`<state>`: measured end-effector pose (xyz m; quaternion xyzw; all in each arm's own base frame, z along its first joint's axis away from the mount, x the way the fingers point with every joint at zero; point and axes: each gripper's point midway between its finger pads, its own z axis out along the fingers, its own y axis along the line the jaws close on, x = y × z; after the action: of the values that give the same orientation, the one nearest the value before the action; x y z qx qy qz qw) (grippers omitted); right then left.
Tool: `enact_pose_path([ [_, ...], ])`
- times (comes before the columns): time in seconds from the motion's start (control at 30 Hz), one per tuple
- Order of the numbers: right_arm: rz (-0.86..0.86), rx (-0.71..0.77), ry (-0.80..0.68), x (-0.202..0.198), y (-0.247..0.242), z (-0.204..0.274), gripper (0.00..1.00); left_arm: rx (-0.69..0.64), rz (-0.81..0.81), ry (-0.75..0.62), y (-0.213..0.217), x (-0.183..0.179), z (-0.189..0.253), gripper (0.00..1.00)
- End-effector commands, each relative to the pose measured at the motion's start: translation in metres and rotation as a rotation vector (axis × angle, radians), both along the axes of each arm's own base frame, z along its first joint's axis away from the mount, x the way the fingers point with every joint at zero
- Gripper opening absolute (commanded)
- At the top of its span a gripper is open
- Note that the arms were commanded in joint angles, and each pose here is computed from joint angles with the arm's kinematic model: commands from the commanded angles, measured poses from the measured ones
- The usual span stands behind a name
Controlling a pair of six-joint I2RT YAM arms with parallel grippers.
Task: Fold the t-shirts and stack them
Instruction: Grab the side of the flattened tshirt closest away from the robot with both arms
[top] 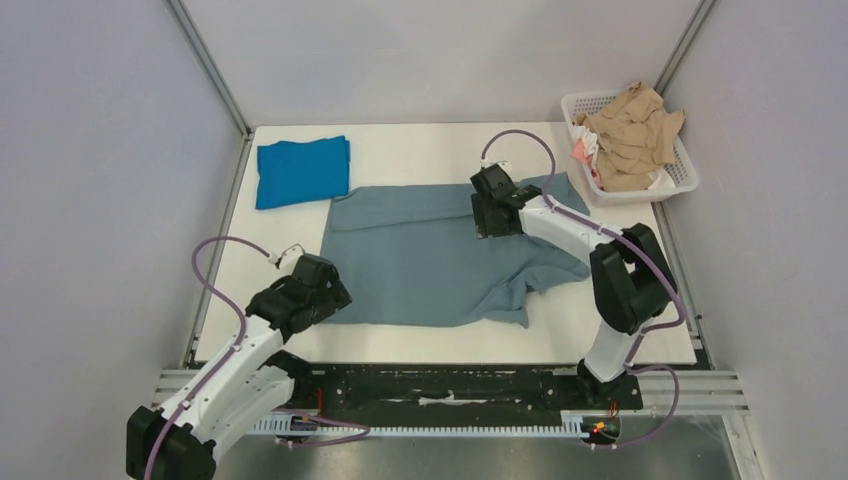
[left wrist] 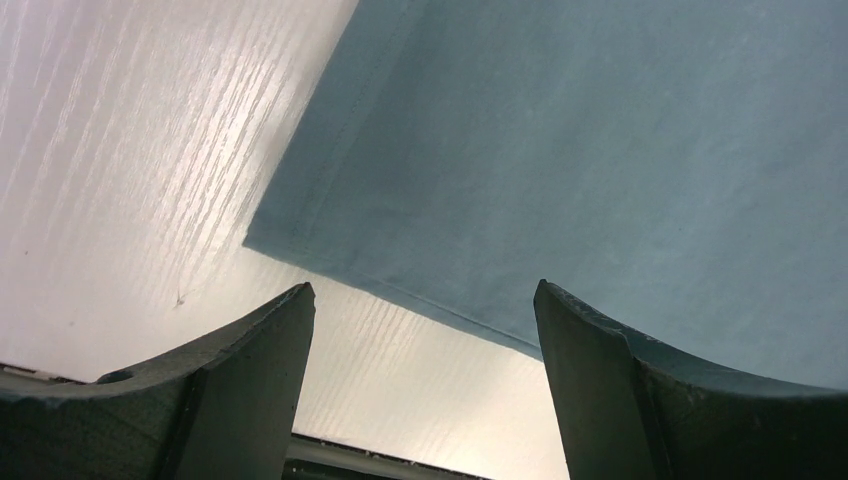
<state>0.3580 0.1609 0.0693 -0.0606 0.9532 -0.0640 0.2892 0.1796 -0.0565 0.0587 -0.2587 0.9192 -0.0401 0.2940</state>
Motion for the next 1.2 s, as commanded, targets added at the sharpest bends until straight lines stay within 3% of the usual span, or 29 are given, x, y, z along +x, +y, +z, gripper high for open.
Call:
enact_pose_path([
  [0.0, 0.048, 0.082, -0.137, 0.022, 0.012, 0.039, 0.81, -0.023, 0.094, -0.007, 0.005, -0.004, 0.009, 0.87],
  [0.13, 0.049, 0.160, -0.259, -0.016, -0.010, 0.066, 0.97, -0.021, 0.170, 0.026, 0.013, -0.016, -0.003, 0.87],
  [0.23, -0.021, 0.183, -0.288, -0.061, -0.042, 0.056, 0.98, -0.010, 0.216, 0.034, 0.018, -0.019, -0.011, 0.87],
  [0.33, -0.024, 0.181, -0.209, -0.109, -0.064, 0.037, 0.98, 0.021, 0.278, 0.021, 0.028, -0.017, -0.017, 0.86],
  [0.4, -0.003, 0.199, -0.125, -0.139, -0.069, 0.023, 0.98, 0.024, 0.297, 0.019, 0.029, -0.015, -0.024, 0.80],
  [0.47, 0.115, 0.269, -0.018, -0.170, -0.056, 0.008, 0.96, -0.007, 0.282, 0.017, 0.021, -0.011, -0.028, 0.72],
  [0.57, 0.290, 0.442, 0.103, -0.207, -0.020, -0.009, 0.90, -0.039, 0.279, -0.006, 0.014, 0.000, -0.031, 0.69],
  [0.63, 0.348, 0.447, 0.145, -0.221, -0.011, -0.019, 0.89, -0.060, 0.268, 0.000, 0.007, 0.004, -0.037, 0.67],
  [0.7, 0.336, 0.357, 0.174, -0.226, -0.019, -0.033, 0.89, -0.069, 0.250, 0.018, 0.002, 0.006, -0.044, 0.55],
  [0.8, 0.283, 0.246, 0.147, -0.217, -0.035, -0.049, 0.86, -0.037, 0.252, 0.028, 0.003, 0.013, -0.051, 0.24],
  [0.87, 0.275, 0.231, 0.130, -0.212, -0.036, -0.060, 0.82, 0.013, 0.263, 0.022, 0.009, 0.019, -0.049, 0.03],
  [1.0, 0.283, 0.244, 0.141, -0.212, -0.027, -0.067, 0.71, 0.044, 0.243, -0.002, 0.009, 0.032, -0.040, 0.02],
  [1.17, 0.232, 0.202, 0.142, -0.211, -0.034, -0.063, 0.25, 0.029, 0.213, -0.045, 0.006, 0.039, -0.030, 0.02],
])
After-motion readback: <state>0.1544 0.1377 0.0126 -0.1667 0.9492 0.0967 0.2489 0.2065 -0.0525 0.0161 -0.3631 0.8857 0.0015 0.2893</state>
